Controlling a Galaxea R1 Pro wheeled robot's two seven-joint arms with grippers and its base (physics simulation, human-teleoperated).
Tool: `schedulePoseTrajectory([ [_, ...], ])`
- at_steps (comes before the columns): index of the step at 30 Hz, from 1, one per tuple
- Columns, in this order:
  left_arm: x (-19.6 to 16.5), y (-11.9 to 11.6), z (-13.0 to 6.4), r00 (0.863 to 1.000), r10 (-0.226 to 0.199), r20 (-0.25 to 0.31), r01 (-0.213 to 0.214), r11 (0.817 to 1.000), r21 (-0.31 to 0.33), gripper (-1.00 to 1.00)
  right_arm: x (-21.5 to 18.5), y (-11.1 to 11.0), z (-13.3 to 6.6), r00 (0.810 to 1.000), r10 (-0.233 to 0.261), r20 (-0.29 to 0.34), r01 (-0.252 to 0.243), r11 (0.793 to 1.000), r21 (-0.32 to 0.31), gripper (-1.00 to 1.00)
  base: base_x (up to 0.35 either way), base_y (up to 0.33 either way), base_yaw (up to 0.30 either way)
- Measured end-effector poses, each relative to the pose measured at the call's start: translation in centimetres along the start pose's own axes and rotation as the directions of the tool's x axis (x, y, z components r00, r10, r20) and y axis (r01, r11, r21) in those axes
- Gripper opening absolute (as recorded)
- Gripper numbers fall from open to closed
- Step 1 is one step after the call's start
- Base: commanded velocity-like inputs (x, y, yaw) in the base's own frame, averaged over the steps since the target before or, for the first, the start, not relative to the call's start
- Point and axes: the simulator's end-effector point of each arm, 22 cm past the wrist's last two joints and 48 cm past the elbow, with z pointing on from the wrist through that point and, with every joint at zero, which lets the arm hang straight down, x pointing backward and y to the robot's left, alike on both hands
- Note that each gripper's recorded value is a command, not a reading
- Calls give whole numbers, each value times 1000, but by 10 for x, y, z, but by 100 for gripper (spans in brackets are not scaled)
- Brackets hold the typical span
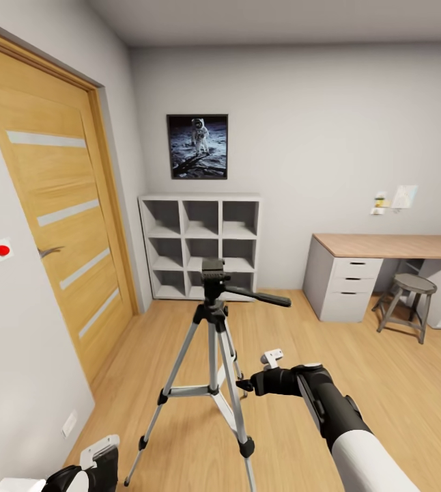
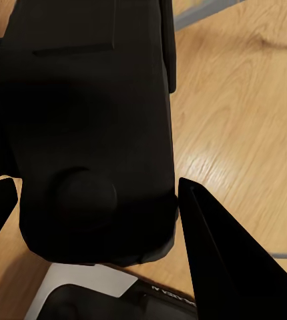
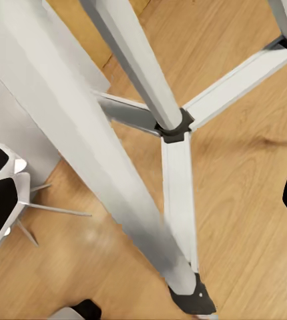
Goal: Attach the digital camera to the camera tripod in the bedroom.
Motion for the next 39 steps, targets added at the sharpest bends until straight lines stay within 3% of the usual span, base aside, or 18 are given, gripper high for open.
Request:
schedulePoseTrajectory([
  [20, 0, -1, 0, 1000, 0, -1, 0, 1000, 1, -100, 6, 4, 4, 1000, 9, -12, -10, 1000, -11, 100, 34, 0, 0],
  [28, 0, -1, 0, 1000, 0, -1, 0, 1000, 1, -100, 24, 26, 16, 993, -76, -88, 72, 996, -53, 100, 0, 0, 0],
  [39, 0, -2, 0, 1000, 0, 1, 0, 1000, 2, -100, 24, 29, 19, 992, -93, -84, 88, 995, -53, 100, 0, 0, 0],
])
